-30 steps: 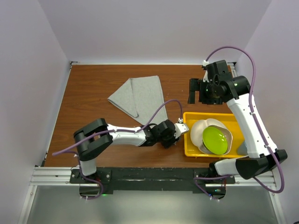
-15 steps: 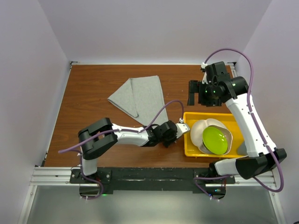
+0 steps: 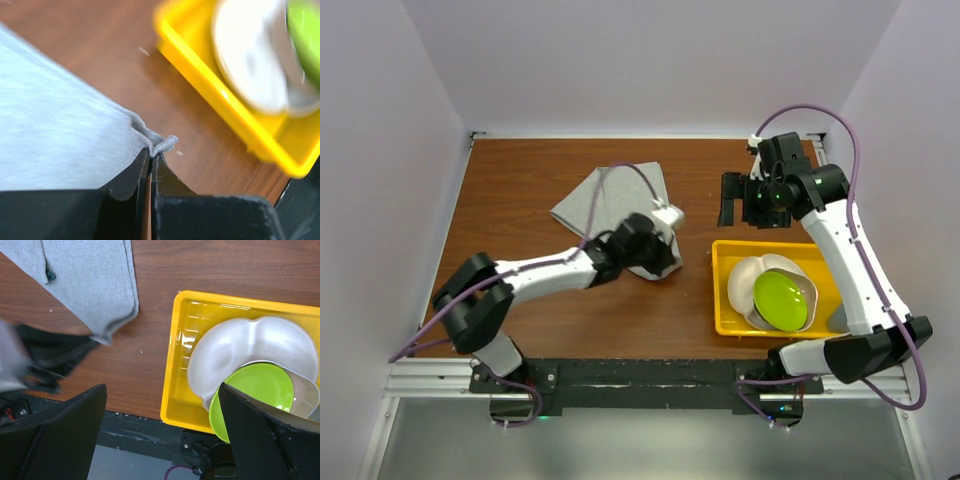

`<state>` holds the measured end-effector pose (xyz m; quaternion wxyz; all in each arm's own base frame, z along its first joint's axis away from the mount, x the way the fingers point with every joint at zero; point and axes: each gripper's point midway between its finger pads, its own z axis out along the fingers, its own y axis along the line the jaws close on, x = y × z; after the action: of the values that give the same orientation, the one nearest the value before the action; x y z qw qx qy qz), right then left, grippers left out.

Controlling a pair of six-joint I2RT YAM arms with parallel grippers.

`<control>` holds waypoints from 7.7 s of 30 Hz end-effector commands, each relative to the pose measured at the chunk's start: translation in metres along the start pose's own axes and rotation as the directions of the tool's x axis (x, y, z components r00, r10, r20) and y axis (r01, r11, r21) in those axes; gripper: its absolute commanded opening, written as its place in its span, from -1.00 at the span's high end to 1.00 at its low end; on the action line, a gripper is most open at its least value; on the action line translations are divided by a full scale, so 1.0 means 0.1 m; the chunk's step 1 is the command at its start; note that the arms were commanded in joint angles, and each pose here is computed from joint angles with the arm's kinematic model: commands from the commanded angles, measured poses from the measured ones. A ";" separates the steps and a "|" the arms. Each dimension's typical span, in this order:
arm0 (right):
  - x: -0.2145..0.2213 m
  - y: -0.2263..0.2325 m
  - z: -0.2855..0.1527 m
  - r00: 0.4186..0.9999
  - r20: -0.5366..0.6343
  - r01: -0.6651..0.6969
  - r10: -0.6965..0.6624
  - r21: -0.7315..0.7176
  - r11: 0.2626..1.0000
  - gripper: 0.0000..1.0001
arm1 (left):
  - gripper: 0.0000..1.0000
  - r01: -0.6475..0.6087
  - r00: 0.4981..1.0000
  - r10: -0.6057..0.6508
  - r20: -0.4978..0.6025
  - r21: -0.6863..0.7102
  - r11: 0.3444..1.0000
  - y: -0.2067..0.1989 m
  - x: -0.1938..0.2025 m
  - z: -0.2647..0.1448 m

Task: Fold the napkin, place the utensils inside, and roll it up
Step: Fold the napkin

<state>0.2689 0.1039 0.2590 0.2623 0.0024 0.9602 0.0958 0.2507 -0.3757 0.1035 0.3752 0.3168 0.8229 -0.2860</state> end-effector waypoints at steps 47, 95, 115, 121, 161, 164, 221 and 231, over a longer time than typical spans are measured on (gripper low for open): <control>-0.18 0.22 0.29 0.999 -0.040 0.006 -0.010 -0.092 0.996 -0.97 | 1.00 0.889 0.375 -0.742 0.556 0.010 0.458 3.05 -0.21 -1.26; -0.67 1.80 2.39 0.990 -0.120 -0.132 0.080 -0.535 0.834 -0.66 | 0.55 0.784 0.619 -0.623 0.478 -0.333 0.524 3.03 -0.34 -1.30; -0.74 1.67 2.98 0.985 -0.140 -0.159 0.099 -0.527 0.835 0.59 | 0.71 0.703 0.703 -0.638 0.315 -0.446 0.554 3.44 0.10 -0.94; -0.73 1.37 3.12 0.987 -0.147 -0.130 0.072 -0.436 0.890 0.63 | 0.68 0.626 0.770 -0.573 0.280 -0.508 0.592 3.51 0.01 -1.06; -1.06 1.37 3.31 0.992 -0.125 -0.054 0.001 -0.421 0.906 0.17 | 0.56 0.656 0.740 -0.619 0.261 -0.479 0.583 3.49 -0.06 -1.18; -1.01 1.30 3.32 0.991 -0.130 -0.028 -0.026 -0.401 0.916 0.11 | 0.53 0.680 0.717 -0.647 0.261 -0.466 0.566 3.47 -0.10 -1.17; -0.76 1.27 2.99 0.985 -0.164 -0.020 -0.051 -0.404 0.915 0.02 | 0.58 0.688 0.681 -0.709 0.183 -0.491 0.534 3.62 0.17 -0.99; -1.05 1.09 2.65 0.991 -0.060 0.097 -0.117 -0.263 0.960 -0.26 | 0.49 0.702 0.693 -0.651 0.311 -0.495 0.511 3.49 -0.38 -1.49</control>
<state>0.4757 0.2643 0.0450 0.1574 -0.0750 0.9549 0.2403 0.4599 -0.0722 0.0704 0.2855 -0.1521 0.9318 -0.1643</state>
